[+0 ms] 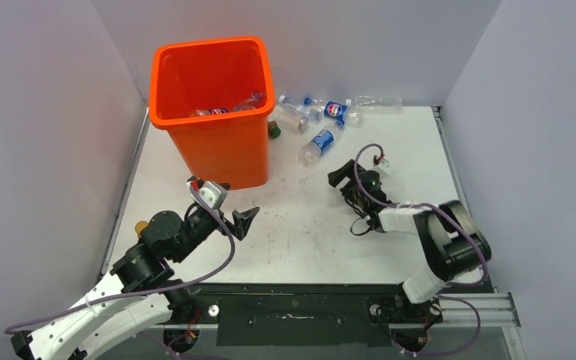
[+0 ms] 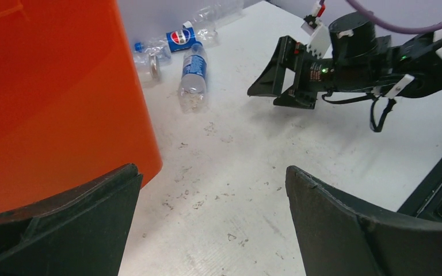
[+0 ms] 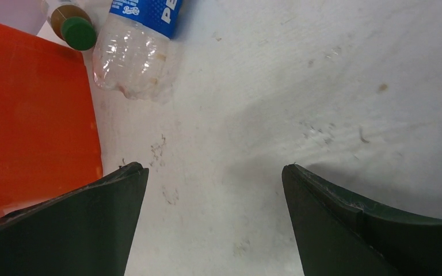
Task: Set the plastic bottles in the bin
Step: Pick up the plastic bottle at the center of the board.
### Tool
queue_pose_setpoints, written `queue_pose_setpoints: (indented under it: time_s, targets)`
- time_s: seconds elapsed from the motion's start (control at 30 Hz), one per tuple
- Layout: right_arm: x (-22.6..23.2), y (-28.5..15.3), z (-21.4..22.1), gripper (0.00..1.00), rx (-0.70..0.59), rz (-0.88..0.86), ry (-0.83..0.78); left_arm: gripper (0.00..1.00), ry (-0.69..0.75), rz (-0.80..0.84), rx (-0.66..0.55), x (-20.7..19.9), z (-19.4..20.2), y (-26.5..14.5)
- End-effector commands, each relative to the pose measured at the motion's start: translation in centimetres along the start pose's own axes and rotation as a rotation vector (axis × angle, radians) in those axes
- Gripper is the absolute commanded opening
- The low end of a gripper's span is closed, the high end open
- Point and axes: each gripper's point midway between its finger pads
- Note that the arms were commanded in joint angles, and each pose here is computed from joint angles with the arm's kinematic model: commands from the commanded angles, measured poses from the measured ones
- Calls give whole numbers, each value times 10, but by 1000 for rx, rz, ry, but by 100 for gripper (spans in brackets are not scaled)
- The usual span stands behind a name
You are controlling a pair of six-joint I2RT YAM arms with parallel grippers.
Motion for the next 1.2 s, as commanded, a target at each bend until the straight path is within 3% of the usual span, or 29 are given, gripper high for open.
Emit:
queue_pose_setpoints:
  time_s: [0.0,0.53,0.93,1.1,1.17]
  targets:
    - [68,36,-34,90,-85,-186,74,96,-19,-75,-90,14,-21,-2]
    - [78,139,-30,90,2,-113,157,96,-7,-81,-69,16,-18,-2]
    - [42,173,1,90,125,77,80,96,-3,-75,-48,14,-13,2]
    - [25,174,10,98,154,137,28,96,-3,-81,-47,15,-13,2]
    - [21,174,13,92,164,147,14,96,-3,-82,-48,15,-13,1]
Point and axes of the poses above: each gripper's point midway between its finger pads, its own y axis out along the fingers, its own x axis along the line the jaws close on, z = x × y, and after that the axes turned 4 degrees about y, right-handed
